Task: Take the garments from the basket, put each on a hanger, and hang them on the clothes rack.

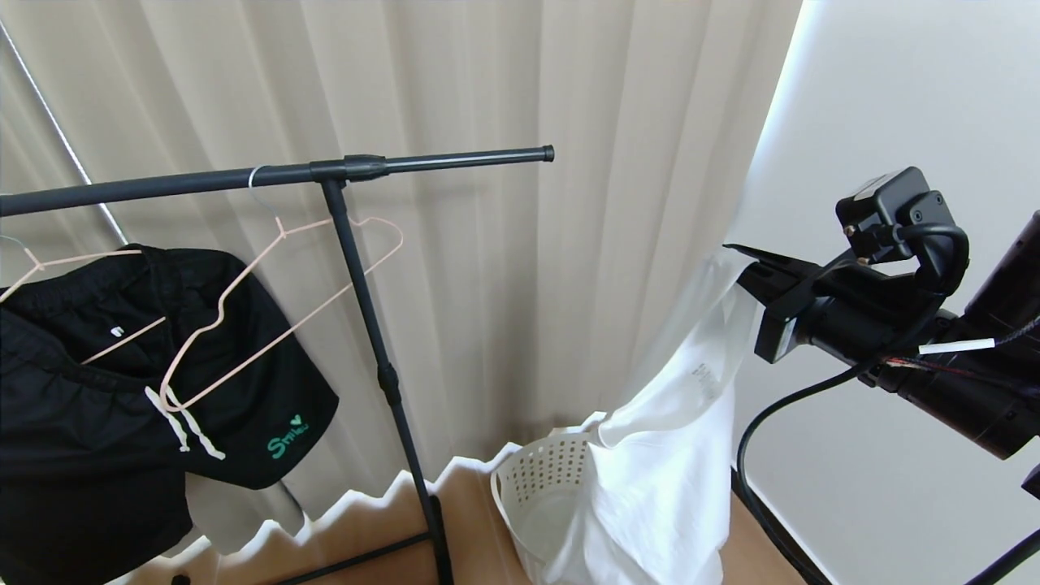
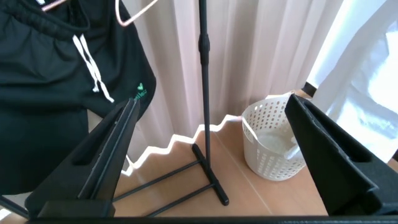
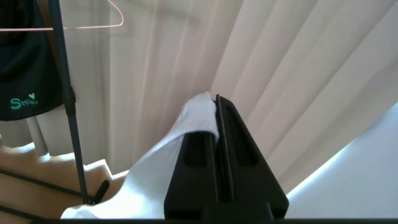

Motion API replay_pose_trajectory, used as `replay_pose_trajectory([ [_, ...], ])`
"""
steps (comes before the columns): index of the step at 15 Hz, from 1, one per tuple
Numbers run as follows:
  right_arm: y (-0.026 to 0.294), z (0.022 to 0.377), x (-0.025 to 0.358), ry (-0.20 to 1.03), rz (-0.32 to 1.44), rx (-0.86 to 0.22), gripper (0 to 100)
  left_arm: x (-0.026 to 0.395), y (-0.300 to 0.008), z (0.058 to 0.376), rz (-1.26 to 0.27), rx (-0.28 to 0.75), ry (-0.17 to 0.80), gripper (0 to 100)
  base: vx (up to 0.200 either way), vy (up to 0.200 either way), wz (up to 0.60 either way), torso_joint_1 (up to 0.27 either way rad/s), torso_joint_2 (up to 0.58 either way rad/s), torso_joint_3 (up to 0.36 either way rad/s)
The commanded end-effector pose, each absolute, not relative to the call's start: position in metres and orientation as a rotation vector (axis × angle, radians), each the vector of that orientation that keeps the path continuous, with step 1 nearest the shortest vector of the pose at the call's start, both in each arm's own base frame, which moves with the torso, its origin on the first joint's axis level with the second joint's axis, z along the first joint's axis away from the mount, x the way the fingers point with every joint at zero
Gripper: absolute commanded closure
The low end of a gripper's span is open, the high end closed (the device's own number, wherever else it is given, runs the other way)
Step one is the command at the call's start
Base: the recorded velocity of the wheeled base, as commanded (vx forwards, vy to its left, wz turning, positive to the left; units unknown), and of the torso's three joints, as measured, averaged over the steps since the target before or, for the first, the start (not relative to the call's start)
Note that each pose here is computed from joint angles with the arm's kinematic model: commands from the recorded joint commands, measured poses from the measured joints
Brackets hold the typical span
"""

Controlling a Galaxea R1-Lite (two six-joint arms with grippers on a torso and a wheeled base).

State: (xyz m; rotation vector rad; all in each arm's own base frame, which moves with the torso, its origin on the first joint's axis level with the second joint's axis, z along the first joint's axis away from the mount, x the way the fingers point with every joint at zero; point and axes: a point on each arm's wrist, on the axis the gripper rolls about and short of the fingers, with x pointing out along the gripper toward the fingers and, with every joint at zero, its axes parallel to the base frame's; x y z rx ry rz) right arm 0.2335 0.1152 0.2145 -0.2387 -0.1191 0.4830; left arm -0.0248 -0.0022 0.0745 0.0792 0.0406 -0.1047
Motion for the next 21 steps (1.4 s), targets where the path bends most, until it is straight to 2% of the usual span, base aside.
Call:
replay_pose_trajectory([
  [1, 0.1156, 0.2140, 0.2339, -0.117, 0.484, -0.239, 100, -0.0247, -0.0022, 0.0745, -0.105, 0.079, 0.042, 0, 0.000, 0.000, 0.00, 0.198, -0.47, -0.271],
  [18, 0.1157, 0.2118, 0.2343, -0.114, 0.483, -0.245, 100, -0.0243, -0.0020, 0.0737, -0.099, 0.084, 0.042, 0, 0.000, 0.000, 0.00, 0.163, -0.37, -0.209],
  [21, 0.1152, 0.2123, 0.2331, -0.117, 0.484, -0.244, 100, -0.0243, -0.0020, 0.0739, -0.098, 0.084, 0.040, 0, 0.000, 0.000, 0.00, 0.046, -0.10, -0.051],
])
